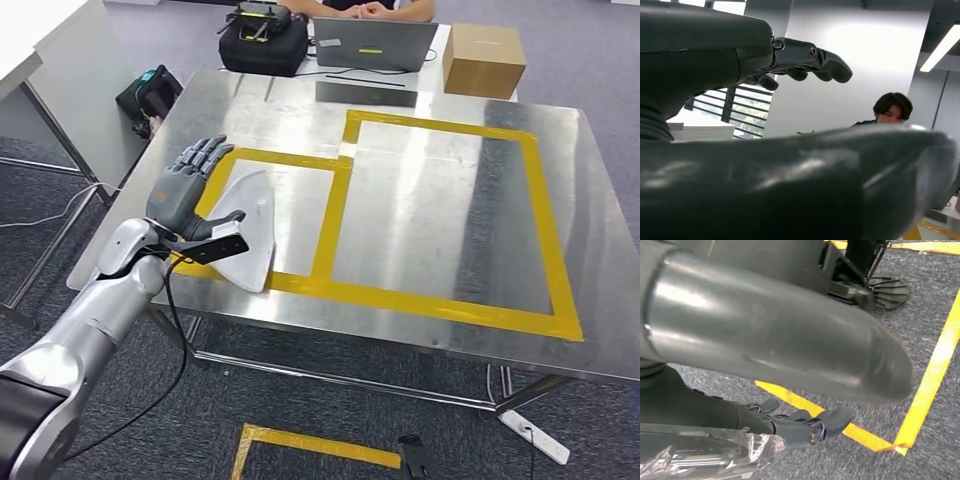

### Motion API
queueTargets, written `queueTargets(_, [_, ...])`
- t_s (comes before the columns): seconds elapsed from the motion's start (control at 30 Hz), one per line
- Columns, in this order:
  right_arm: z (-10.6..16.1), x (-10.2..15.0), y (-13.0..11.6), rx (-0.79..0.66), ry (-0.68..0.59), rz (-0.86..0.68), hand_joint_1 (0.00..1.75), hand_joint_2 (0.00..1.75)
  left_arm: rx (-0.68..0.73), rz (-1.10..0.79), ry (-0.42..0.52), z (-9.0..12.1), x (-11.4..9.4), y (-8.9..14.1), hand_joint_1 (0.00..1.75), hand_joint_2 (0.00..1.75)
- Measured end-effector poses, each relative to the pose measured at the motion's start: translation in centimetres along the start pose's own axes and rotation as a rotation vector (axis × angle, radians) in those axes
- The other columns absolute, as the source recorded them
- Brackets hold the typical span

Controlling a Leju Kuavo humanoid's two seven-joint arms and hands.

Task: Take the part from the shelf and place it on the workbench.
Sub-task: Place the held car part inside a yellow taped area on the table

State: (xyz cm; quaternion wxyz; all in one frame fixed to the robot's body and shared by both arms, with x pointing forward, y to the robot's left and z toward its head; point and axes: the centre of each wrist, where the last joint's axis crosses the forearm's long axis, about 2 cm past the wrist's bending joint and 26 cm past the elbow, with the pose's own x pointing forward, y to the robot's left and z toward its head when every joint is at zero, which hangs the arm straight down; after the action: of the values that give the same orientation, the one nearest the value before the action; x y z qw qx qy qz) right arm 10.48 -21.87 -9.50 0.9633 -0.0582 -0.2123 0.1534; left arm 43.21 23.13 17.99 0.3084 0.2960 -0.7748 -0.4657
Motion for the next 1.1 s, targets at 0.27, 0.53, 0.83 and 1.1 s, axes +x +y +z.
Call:
queueTargets(0.27, [0.0,0.0,0.1,-0.001,0.002,-0.002,0.00,0.00,-0.006,0.011,0.019,0.7,-0.3,-0.3,0.00,0.00])
queueTargets(0.53, [0.0,-0.1,0.1,-0.002,0.008,-0.007,0.00,0.00,-0.004,0.005,0.053,1.6,-1.5,0.1,0.00,0.00])
queueTargets(0.83, [0.0,-0.2,-0.2,-0.004,0.010,-0.006,0.00,0.00,0.006,-0.003,0.090,2.6,-2.7,0.4,0.00,0.00])
queueTargets(1.1, [0.0,-0.3,-0.3,-0.005,0.014,0.000,0.00,0.00,-0.003,-0.007,0.101,3.0,-3.0,0.3,0.00,0.00])
